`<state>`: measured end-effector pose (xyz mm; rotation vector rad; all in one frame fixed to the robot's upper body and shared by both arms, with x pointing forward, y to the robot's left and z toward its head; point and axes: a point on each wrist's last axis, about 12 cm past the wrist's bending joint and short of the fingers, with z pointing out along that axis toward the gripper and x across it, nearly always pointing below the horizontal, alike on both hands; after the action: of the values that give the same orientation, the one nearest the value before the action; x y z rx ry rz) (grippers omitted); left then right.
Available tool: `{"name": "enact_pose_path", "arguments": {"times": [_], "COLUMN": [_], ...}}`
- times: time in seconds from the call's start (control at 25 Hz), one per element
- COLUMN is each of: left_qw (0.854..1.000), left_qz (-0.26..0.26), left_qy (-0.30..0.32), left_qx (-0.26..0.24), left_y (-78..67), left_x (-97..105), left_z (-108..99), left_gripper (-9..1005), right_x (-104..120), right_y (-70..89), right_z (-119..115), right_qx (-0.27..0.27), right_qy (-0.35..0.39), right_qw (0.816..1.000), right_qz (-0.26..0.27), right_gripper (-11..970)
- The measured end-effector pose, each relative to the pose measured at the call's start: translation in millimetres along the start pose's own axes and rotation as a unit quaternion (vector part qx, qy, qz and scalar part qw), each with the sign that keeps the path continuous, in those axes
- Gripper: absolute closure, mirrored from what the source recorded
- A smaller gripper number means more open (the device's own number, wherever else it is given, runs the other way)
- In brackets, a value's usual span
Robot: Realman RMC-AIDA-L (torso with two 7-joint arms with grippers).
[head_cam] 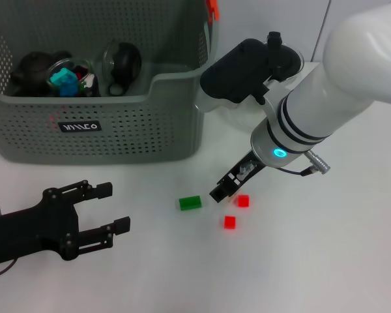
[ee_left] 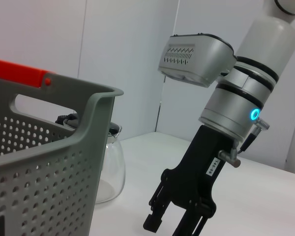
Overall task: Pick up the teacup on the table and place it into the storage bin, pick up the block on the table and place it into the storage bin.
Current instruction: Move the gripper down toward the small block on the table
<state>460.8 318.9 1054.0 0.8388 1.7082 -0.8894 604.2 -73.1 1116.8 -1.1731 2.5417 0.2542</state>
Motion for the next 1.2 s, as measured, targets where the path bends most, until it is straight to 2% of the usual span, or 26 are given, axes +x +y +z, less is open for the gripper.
{"name": "enact_pose_path", "arguments": {"times": [1.12,1.2], "left_qw": [1.000,1.000], "left_qz": [-0.003,-0.003], "left_qy": [0.001,0.001], "left_qx": [-0.002,-0.002], "left_y": [-0.7,-0.8], "left_x": [1,1], "left_z": [-1,-1], "left_gripper": [252,252], "right_x": [13,14], "right_y": [3.2,3.4], "right_z": [13,13], "right_qx": [-0.001,-0.001], "right_qy": [-0.002,-0.003], "right_qw": [1.000,1.000], "right_qz": [-0.003,-0.003], "right_gripper": [291,341]}}
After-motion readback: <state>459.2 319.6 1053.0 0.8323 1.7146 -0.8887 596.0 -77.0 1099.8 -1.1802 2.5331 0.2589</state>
